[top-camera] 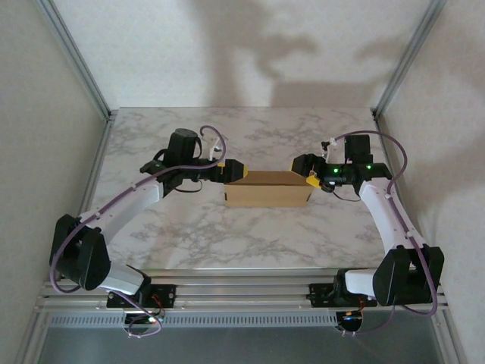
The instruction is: Fold the paper box
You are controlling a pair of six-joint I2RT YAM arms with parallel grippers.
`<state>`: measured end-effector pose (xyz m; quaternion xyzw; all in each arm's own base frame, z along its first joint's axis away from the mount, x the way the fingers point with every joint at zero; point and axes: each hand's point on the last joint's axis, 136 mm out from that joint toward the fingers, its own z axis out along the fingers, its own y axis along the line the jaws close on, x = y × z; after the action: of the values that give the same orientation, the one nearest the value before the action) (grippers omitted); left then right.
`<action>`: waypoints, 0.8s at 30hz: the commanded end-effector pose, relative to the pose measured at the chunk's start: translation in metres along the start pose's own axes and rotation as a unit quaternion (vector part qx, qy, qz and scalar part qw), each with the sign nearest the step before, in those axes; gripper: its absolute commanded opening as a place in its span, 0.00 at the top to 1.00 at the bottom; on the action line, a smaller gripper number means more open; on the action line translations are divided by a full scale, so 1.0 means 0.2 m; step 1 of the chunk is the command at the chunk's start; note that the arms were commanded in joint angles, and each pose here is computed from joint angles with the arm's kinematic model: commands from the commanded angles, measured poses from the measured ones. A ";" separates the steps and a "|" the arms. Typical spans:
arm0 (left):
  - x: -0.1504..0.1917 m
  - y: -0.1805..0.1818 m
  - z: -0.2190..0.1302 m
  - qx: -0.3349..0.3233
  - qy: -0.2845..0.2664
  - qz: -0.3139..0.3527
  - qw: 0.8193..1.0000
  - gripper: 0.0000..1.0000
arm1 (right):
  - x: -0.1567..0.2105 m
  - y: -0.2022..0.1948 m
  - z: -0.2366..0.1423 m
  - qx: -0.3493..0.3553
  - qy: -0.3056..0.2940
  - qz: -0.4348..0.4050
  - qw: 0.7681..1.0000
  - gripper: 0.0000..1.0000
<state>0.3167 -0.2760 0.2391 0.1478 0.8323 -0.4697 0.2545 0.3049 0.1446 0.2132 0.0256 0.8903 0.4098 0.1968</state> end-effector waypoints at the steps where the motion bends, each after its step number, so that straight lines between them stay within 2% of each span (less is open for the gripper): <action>1: -0.02 -0.16 -0.08 0.049 -0.003 0.013 0.999 0.01 | 0.05 -0.08 0.01 0.030 0.018 0.035 0.999 0.01; 6: 0.05 -0.09 -0.04 0.040 0.026 -0.009 0.999 0.01 | 0.06 -0.08 0.01 0.030 0.020 0.036 0.999 0.01; 16: 0.16 0.15 0.08 -0.026 0.067 -0.053 0.996 0.01 | 0.07 -0.09 0.01 0.032 0.022 0.037 0.999 0.01; 24: 0.26 0.35 0.07 -0.120 0.098 -0.062 0.986 0.01 | 0.09 -0.17 0.02 0.070 0.027 0.042 0.996 0.01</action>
<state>0.3161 -0.2790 0.2130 0.1530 0.8520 -0.4535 0.2123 0.3042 0.1444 0.2130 0.0262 0.8911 0.4087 0.1957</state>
